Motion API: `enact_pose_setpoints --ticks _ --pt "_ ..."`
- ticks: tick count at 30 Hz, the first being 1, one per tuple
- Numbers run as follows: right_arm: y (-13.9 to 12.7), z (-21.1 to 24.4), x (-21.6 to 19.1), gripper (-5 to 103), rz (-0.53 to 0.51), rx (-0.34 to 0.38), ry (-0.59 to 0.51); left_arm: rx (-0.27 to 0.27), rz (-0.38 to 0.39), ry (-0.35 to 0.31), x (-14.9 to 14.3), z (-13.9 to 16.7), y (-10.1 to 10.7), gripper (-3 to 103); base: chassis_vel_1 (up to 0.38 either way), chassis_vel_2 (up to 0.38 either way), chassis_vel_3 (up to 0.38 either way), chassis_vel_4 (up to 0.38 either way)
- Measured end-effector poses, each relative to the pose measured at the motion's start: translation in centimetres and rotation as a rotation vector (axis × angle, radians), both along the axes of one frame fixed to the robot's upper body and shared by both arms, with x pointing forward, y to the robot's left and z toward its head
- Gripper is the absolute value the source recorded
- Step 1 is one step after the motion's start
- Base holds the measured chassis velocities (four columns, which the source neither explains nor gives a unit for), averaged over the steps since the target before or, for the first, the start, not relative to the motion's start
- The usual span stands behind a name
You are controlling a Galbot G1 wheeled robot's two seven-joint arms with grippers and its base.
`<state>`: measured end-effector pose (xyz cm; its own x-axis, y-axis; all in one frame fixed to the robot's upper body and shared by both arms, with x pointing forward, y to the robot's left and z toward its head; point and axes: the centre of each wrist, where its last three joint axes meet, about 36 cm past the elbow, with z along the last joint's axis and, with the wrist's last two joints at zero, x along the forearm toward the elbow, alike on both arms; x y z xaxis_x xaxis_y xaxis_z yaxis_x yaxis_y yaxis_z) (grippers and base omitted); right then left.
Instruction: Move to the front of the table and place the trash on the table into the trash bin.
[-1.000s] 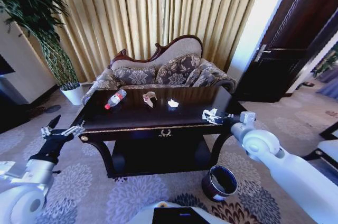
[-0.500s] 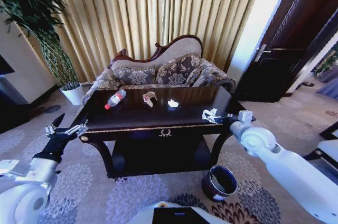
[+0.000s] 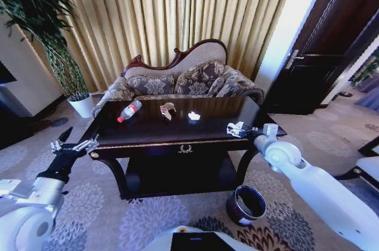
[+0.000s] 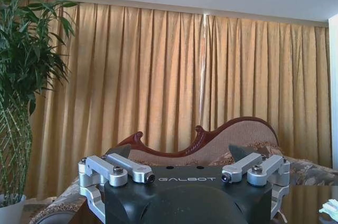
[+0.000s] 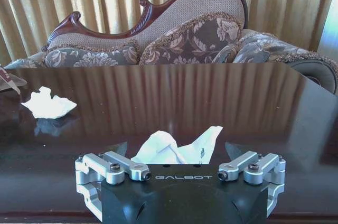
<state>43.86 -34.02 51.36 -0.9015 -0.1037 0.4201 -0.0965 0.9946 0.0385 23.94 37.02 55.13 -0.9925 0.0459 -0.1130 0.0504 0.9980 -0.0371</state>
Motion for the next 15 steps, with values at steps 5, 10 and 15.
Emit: enact_pose_setpoints --ticks 5,10,15 --pt "0.1 -0.5 0.5 100 -0.004 -0.006 0.006 0.002 0.001 0.0 0.0 0.0 0.0 100 0.0 0.0 0.0 0.0" --pt "-0.1 -1.0 0.8 100 -0.015 -0.018 0.014 0.002 0.0 0.0 0.0 0.0 0.1 100 0.0 0.0 0.0 0.0" --pt "-0.4 -1.4 1.1 100 -0.025 -0.025 0.018 0.001 -0.002 0.0 0.0 0.0 0.1 100 0.0 0.0 0.0 0.0"
